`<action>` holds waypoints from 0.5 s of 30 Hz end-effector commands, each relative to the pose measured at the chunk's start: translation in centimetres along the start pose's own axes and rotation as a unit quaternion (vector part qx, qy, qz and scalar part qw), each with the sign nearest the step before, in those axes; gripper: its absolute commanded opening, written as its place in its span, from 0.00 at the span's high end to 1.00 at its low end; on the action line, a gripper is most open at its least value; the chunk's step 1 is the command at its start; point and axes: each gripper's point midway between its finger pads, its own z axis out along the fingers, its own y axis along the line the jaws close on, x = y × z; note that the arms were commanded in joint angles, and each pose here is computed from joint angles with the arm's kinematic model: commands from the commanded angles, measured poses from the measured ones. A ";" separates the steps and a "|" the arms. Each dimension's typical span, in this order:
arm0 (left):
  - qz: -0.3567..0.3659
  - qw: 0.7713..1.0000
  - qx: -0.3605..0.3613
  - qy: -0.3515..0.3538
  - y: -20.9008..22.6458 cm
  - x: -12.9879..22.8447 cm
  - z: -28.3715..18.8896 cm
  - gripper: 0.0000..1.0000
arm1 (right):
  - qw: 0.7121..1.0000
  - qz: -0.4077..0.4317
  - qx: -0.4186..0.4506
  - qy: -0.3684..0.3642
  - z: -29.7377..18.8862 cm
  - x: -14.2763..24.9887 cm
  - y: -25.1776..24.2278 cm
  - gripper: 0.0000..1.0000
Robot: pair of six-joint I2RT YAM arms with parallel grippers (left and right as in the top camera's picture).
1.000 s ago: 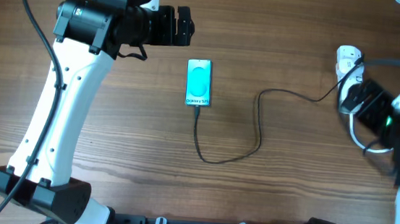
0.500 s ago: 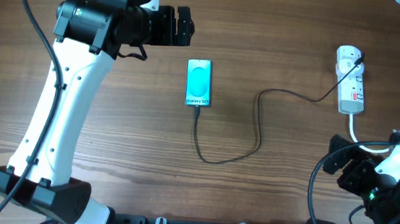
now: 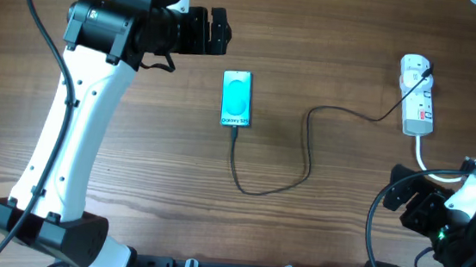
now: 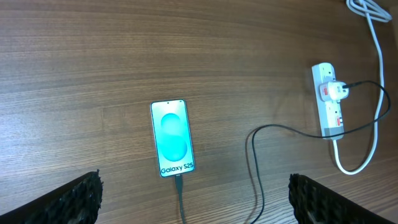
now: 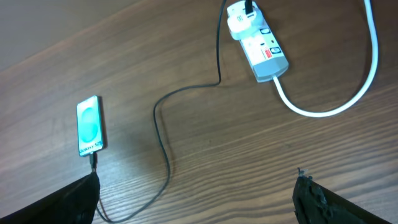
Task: Plug charger to phone and switch on socket
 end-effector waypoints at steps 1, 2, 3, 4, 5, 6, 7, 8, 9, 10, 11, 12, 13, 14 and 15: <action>0.000 1.000 -0.004 0.003 0.4 0.0 0.3 0.00 | 1.000 -0.006 -0.001 0.013 0.2 0.6 0.0 0.00; 0.000 1.000 -0.004 0.003 0.4 0.0 0.3 0.00 | 1.000 -0.009 -0.001 0.014 0.4 0.7 0.0 0.00; 0.000 1.000 -0.004 0.003 0.4 0.0 0.3 0.00 | 1.000 -0.021 -0.010 0.015 0.6 0.7 0.2 0.00; 0.000 1.000 -0.004 0.003 0.4 0.0 0.3 0.00 | 0.999 -0.035 -0.023 0.015 0.9 0.7 0.6 0.00; 0.000 1.000 -0.004 0.003 0.4 0.0 0.3 0.00 | 0.998 -0.048 -0.037 0.014 1.2 0.8 1.1 0.00; 0.000 1.000 -0.004 0.003 0.4 0.0 0.3 0.00 | 0.997 -0.060 -0.050 0.016 1.6 1.1 1.4 0.00; 0.000 1.000 -0.004 0.003 0.4 0.0 0.3 0.00 | 0.996 -0.063 -0.055 0.015 1.9 1.2 1.5 0.00; 0.000 1.000 -0.004 0.003 0.4 0.0 0.3 0.00 | 0.996 -0.064 -0.059 0.009 2.4 1.2 1.6 0.00; 0.000 1.000 -0.004 0.003 0.4 0.0 0.3 0.00 | 0.995 -0.069 -0.065 0.002 2.6 1.2 1.7 0.00; 0.000 1.000 -0.004 0.003 0.4 0.0 0.3 0.00 | 0.993 -0.083 -0.080 -0.008 2.8 1.2 2.2 0.00; 0.000 1.000 -0.004 0.003 0.4 0.0 0.3 0.00 | 0.989 -0.104 -0.101 -0.020 2.9 1.2 2.8 0.00; 0.000 1.000 -0.004 0.003 0.4 0.0 0.3 0.00 | 0.981 -0.139 -0.134 -0.036 3.0 1.5 3.9 0.00; 0.000 1.000 -0.004 0.003 0.4 0.0 0.3 0.00 | 0.971 -0.167 -0.162 -0.050 3.1 1.8 4.8 0.00; 0.000 1.000 -0.004 0.003 0.4 0.0 0.3 0.00 | 0.965 -0.183 -0.179 -0.059 3.1 2.2 5.3 0.00; 0.000 1.000 -0.004 0.003 0.4 0.0 0.3 0.00 | 0.960 -0.192 -0.190 -0.071 3.3 2.6 5.6 0.00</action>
